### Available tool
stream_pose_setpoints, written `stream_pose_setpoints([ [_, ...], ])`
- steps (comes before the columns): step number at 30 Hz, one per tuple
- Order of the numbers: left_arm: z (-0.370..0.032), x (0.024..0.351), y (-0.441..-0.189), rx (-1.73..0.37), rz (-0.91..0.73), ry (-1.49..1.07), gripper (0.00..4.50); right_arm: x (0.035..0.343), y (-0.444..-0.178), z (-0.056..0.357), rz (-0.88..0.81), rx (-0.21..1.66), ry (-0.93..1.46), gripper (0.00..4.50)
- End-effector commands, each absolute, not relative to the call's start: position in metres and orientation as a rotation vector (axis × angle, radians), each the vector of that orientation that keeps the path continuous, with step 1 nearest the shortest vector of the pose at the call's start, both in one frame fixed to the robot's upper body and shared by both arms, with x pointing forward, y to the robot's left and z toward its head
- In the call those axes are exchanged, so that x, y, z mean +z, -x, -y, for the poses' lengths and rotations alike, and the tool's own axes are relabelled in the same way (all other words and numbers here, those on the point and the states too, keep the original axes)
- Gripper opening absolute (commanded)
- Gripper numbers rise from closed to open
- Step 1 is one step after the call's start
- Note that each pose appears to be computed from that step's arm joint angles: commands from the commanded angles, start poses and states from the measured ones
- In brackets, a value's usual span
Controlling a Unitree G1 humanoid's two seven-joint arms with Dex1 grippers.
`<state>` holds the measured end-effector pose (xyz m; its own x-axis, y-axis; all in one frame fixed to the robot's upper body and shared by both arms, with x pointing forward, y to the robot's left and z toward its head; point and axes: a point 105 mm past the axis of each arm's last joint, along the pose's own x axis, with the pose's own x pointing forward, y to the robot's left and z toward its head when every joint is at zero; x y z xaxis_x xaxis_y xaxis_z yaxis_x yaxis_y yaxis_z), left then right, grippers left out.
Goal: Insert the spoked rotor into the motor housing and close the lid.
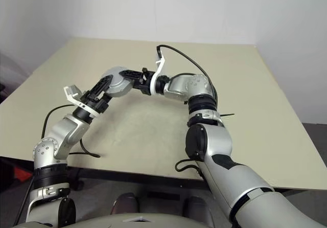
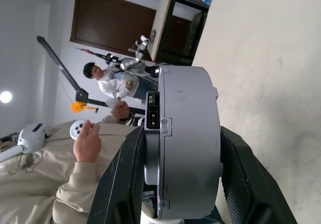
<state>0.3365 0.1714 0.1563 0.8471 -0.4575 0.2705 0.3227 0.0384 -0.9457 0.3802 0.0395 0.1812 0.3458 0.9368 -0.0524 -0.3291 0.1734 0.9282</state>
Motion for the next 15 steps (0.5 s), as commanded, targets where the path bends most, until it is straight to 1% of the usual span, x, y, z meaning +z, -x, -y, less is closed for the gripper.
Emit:
stream_pose_setpoints([
  [1, -0.168, 0.164, -0.334, -0.628, -0.103, 1.386, 2.19, 0.212, -0.382, -0.04, -0.626, 1.106, -0.981, 3.34],
  [4, -0.171, 0.163, -0.334, -0.614, -0.091, 1.399, 2.19, 0.213, -0.383, -0.04, -0.605, 1.096, -0.957, 4.29],
  [5, -0.172, 0.163, -0.335, -0.604, -0.087, 1.399, 2.19, 0.213, -0.384, -0.041, -0.598, 1.094, -0.952, 4.46],
  [9, -0.186, 0.156, -0.34, -0.508, -0.051, 1.362, 2.19, 0.208, -0.388, -0.04, -0.582, 1.049, -0.929, 4.46],
  [12, -0.215, 0.149, -0.346, -0.334, 0.035, 1.285, 2.19, 0.2, -0.393, -0.036, -0.577, 0.998, -0.909, 4.46],
  [15, -0.252, 0.148, -0.342, -0.174, 0.139, 1.248, 2.19, 0.196, -0.397, -0.029, -0.573, 0.973, -0.902, 4.46],
])
